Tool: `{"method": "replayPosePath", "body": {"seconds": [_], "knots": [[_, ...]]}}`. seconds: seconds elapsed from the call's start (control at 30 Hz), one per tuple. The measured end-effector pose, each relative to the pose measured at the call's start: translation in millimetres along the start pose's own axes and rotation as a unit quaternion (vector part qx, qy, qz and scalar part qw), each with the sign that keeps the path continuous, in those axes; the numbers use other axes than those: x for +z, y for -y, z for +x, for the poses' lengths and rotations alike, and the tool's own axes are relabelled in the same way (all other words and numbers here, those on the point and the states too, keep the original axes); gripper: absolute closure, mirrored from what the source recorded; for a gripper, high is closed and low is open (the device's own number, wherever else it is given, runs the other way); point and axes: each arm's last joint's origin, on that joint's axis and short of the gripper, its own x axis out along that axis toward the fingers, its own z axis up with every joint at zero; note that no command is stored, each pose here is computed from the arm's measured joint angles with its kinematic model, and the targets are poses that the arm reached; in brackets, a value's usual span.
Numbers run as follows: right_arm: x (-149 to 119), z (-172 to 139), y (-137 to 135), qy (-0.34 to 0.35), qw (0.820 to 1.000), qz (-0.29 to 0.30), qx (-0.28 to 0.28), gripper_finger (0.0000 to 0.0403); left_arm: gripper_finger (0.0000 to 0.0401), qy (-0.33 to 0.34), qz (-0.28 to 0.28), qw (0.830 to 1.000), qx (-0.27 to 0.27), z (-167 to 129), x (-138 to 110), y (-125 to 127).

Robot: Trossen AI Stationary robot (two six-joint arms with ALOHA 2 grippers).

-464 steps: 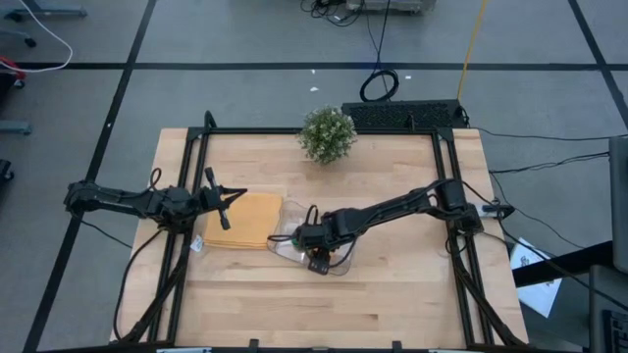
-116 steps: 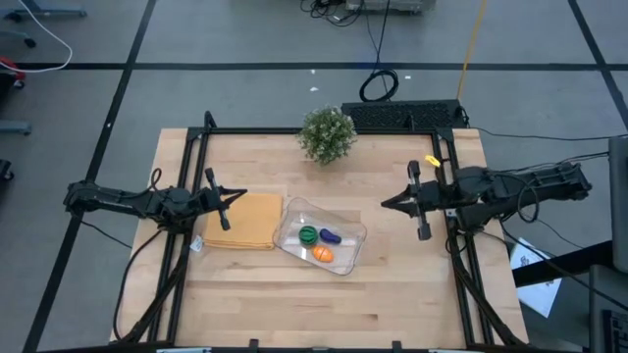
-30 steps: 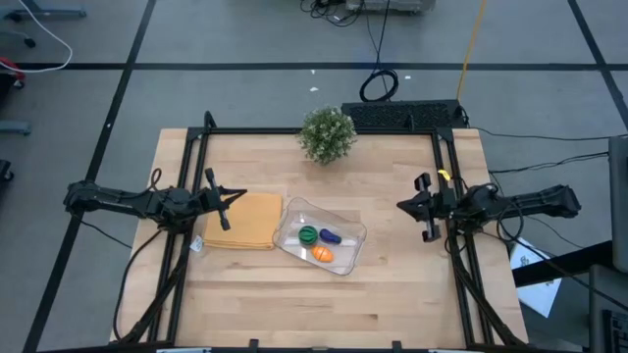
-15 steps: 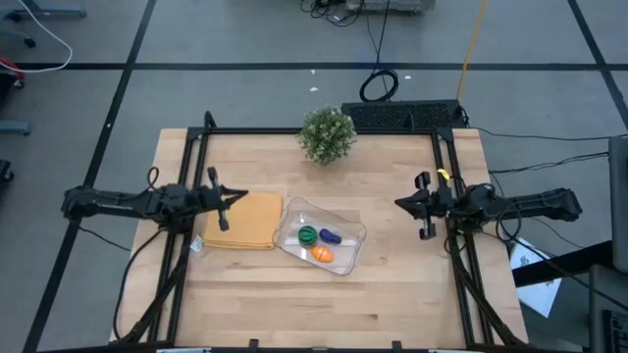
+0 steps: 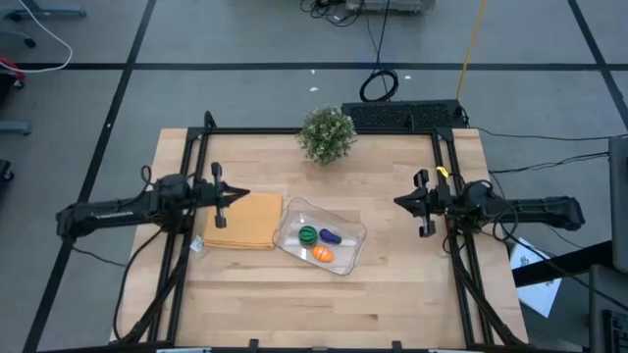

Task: Pick and placing Produce into tupperware
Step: Return to Home Position

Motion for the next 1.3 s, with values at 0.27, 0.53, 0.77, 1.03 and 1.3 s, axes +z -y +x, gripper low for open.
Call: {"method": "replayPosePath", "body": {"seconds": [0.27,0.53,0.77,1.03,1.3], "knots": [[-4,0,2,-0.02,1.0,0.001,-0.01,0.0403,0.0398,0.022,-0.027,0.999,0.019,1,-21,-4],[-5,0,3,-0.025,1.0,0.01,-0.004,0.0403,0.0398,0.006,-0.047,0.999,0.018,-1,-26,-11],[-5,0,4,-0.026,1.0,0.012,0.001,0.0403,0.0398,0.008,-0.056,0.997,0.042,-3,-27,-17],[-5,-1,8,-0.027,0.999,0.038,0.003,0.0403,0.0398,0.016,-0.075,0.995,0.066,-6,-26,-25],[-5,-1,9,-0.028,0.997,0.065,-0.005,0.0403,0.0398,0.014,-0.084,0.995,0.053,-6,-27,-25]]}}
